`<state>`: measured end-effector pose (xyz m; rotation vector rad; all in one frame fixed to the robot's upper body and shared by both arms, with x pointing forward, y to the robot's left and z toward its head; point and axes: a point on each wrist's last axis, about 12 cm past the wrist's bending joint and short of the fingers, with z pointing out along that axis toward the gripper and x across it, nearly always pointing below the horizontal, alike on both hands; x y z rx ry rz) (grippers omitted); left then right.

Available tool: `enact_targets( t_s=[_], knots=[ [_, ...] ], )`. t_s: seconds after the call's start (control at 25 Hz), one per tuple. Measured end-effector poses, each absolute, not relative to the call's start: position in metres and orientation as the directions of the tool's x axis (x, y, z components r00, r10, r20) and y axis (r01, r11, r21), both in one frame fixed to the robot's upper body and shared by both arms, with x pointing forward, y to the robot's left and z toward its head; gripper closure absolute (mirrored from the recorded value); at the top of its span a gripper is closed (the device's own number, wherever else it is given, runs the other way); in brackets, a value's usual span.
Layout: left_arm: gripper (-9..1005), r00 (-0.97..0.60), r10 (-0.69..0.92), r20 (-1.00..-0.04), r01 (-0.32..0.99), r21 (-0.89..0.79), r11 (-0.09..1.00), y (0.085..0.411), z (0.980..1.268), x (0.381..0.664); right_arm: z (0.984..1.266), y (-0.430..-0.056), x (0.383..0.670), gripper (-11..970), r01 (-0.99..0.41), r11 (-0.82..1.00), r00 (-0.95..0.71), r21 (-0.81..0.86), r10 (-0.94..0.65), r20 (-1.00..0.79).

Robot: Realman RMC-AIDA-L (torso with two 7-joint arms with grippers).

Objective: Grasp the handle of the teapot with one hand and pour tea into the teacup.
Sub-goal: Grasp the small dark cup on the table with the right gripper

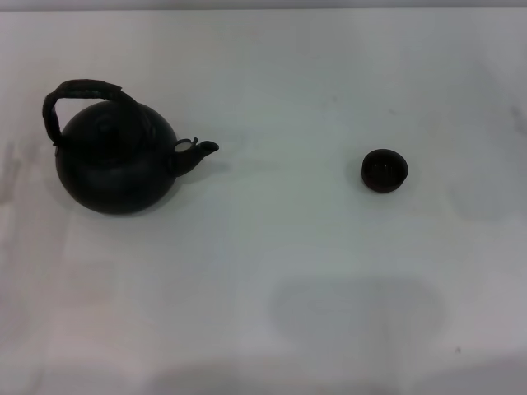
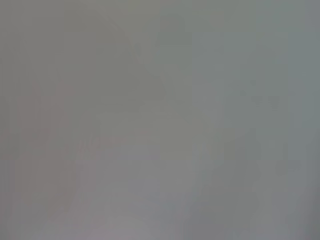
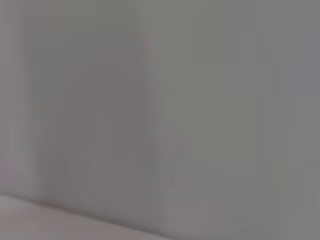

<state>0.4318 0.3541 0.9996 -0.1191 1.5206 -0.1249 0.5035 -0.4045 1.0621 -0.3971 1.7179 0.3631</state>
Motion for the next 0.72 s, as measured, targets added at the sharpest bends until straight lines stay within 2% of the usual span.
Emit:
enact_targets(
  t_s=[0.32,0.48,0.72],
  knots=[
    [282,0.042,-0.168,-0.985,0.026,-0.167,0.986,0.349,1.000,0.436,1.089,-0.386,0.520,154,-0.711,0.703,-0.262,0.003,-0.261,-0.929],
    [283,0.038,-0.171,-0.985,0.028,-0.170,0.985,0.348,0.999,0.435,1.091,-0.365,0.527,157,-0.811,0.585,-0.281,0.015,-0.367,-0.887],
    [283,0.027,-0.175,-0.984,0.039,-0.174,0.984,0.345,0.997,0.431,1.086,-0.333,0.537,162,-0.875,0.482,-0.289,0.043,-0.451,-0.844]
  ],
)
